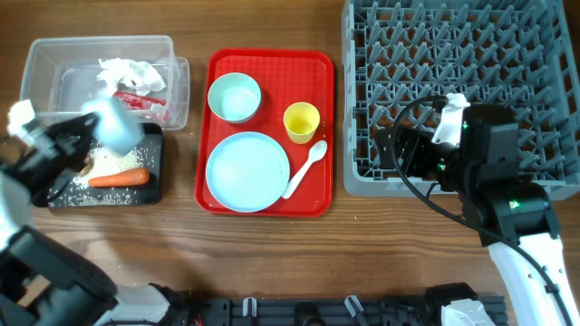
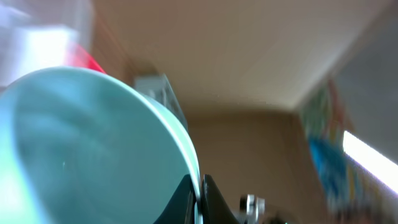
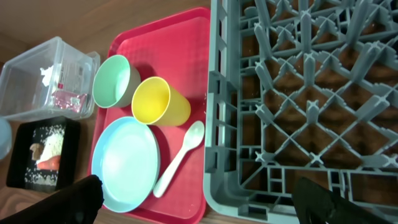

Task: Sort waste into correct bins and load items into the dishwasher rack
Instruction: 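Set the empty white bowl down on the blue plate with the left gripper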

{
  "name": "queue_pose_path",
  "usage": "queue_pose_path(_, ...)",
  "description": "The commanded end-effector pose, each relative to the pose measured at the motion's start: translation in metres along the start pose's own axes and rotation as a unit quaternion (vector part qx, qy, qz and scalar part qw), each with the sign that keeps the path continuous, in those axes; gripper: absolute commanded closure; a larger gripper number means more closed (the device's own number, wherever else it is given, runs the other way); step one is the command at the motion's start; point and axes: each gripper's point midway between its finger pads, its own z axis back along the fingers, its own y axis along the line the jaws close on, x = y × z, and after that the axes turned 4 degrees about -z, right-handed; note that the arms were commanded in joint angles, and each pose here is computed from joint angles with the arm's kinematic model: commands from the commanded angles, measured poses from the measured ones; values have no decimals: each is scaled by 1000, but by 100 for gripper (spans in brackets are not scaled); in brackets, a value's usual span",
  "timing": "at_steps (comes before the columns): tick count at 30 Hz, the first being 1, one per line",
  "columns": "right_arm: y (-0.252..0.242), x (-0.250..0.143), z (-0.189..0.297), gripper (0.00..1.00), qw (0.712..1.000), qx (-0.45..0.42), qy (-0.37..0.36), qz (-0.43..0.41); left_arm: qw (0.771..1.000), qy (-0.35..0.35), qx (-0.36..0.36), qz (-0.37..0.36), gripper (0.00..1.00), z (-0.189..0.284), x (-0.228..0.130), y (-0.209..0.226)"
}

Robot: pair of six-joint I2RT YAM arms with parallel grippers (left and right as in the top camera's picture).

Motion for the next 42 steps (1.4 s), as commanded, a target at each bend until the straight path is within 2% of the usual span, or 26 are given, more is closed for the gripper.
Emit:
queue_pose_path(1, 4, 6, -1, 0, 1000, 8, -1, 2, 986, 113, 19, -117, 96, -83, -32, -59)
queue_pose_path(3, 3, 4, -1, 1, 1000, 7, 2, 2, 974, 124, 83, -169, 96, -139, -40, -69)
queue_pose_path(6, 2, 3, -1, 0, 1000, 4, 6, 1, 937, 71, 169, -296, 96, -218, -56, -75)
queue_pose_path(7, 2, 2, -1, 0, 1000, 4, 6, 1, 918, 39, 221, -327, 96, -233, -59, -67)
queue_pose_path(8, 2, 2, -1, 0, 1000, 4, 7, 2, 870, 4, 293, -396, 96, -254, -76, -60)
queue_pose_path(9, 2, 2, -1, 0, 1000, 4, 6, 4, 838, 11, 309, -449, 96, -265, -91, -58)
queue_pose_path(11, 2, 2, -1, 0, 1000, 4, 7, 9, 787, 3, 370, -494, 96, -272, -110, -44)
queue_pose_path(12, 2, 1, -1, 0, 1000, 3, 9, 12, 763, -4, 404, -504, 96, -270, -114, -35)
queue_pose_path(14, 1, 0, -2, 0, 1000, 2, 11, 13, 743, 23, 435, -508, 96, -269, -129, -14)
queue_pose_path(17, 1, 0, -2, 1, 1000, 2, 10, 13, 743, 49, 468, -476, 96, -257, -137, 9)
queue_pose_path(19, 1, -1, -2, 0, 1000, 1, 12, 12, 744, 74, 523, -409, 96, -227, -151, 32)
queue_pose_path(21, 0, -1, -2, 0, 1000, 0, 14, 12, 742, 149, 556, -343, 96, -198, -183, 54)
queue_pose_path(23, -3, 2, -2, 0, 1000, -11, 5, 12, 756, 251, 532, -287, 96, -189, -232, 68)
queue_pose_path(27, -5, 1, -2, 1, 1000, -16, 5, 11, 738, 294, 532, -294, 96, -180, -268, 95)
queue_pose_path(30, -6, 1, -2, 0, 1000, -17, 7, 11, 729, 301, 537, -299, 86, -175, -275, 104)
queue_pose_path(32, -6, 1, -1, 0, 1000, -17, 6, 11, 727, 297, 541, -301, 82, -174, -272, 105)
queue_pose_path(33, -6, 1, -2, 0, 1000, -17, 7, 10, 725, 299, 543, -300, 77, -172, -272, 105)
queue_pose_path(34, -3, 3, -2, 0, 1000, -10, 3, 12, 720, 298, 549, -302, 56, -170, -271, 106)
queue_pose_path(36, 4, 11, -2, 0, 1000, 4, -13, -8, 721, 293, 550, -303, 30, -170, -267, 103)
queue_pose_path(38, 17, 17, -1, 1, 999, 38, -22, 0, 727, 285, 547, -302, 22, -172, -258, 85)
queue_pose_path(40, 28, 23, 3, 9, 998, 52, -28, -2, 739, 268, 541, -300, 13, -174, -245, 59)
queue_pose_path(42, 51, 34, 9, 7, 997, 59, -33, 23, 771, 223, 513, -305, 1, -182, -220, 21)
